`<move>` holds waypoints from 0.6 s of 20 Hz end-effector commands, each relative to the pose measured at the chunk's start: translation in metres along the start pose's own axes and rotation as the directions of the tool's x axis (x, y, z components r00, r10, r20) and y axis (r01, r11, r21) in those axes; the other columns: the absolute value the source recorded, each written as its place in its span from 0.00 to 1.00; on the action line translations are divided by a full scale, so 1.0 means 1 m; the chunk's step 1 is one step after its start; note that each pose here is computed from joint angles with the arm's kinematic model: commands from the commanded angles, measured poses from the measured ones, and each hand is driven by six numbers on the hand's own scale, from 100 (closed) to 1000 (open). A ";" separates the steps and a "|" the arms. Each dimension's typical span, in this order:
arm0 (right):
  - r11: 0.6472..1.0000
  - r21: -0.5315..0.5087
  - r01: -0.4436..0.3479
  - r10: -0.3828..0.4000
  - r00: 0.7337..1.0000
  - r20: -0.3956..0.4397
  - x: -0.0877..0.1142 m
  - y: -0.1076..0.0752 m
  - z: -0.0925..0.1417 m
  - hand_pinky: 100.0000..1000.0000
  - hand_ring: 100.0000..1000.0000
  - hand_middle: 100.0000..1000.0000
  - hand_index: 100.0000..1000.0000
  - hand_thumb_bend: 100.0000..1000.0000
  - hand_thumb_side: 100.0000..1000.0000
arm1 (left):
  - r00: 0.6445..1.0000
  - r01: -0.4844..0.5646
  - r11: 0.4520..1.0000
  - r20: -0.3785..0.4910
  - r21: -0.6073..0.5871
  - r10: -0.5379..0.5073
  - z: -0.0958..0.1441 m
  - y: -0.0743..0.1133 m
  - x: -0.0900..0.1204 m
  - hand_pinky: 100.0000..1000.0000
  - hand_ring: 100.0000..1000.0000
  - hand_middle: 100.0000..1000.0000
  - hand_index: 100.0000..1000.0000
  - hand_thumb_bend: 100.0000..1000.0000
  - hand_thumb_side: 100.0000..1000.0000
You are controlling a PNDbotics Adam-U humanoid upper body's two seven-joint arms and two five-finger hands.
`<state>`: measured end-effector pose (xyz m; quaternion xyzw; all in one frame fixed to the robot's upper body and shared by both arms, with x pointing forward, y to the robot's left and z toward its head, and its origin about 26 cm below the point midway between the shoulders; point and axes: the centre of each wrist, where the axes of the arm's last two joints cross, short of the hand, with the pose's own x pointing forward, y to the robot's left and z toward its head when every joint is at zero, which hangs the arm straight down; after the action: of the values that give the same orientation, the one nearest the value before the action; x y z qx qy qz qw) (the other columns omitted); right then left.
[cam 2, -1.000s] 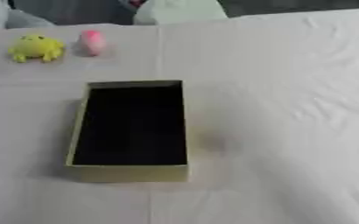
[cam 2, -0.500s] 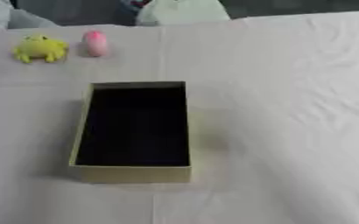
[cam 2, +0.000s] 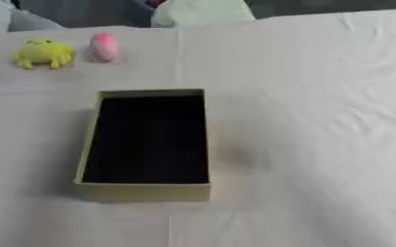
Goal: Pick up objects on the table and place them in the box.
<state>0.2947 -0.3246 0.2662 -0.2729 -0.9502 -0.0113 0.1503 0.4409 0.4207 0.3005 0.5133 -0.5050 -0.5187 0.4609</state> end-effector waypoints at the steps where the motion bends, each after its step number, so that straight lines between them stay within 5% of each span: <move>1: 1.000 0.014 -0.006 0.006 0.999 0.038 0.006 -0.003 -0.008 0.76 0.71 0.65 0.78 0.06 1.00 | 1.000 -0.006 1.000 -0.025 0.026 0.007 0.003 0.015 -0.007 0.93 0.92 0.88 1.00 0.55 0.05; 12: 1.000 0.016 -0.007 0.007 0.999 0.039 0.006 -0.003 -0.009 0.76 0.71 0.65 0.78 0.06 1.00 | 0.999 -0.044 0.998 -0.005 0.051 0.044 -0.002 0.017 0.001 0.93 0.93 0.88 1.00 0.53 0.03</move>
<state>0.2950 -0.3236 0.2655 -0.2717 -0.9502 -0.0092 0.1524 0.4472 0.4128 0.2994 0.5015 -0.5200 -0.5071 0.4701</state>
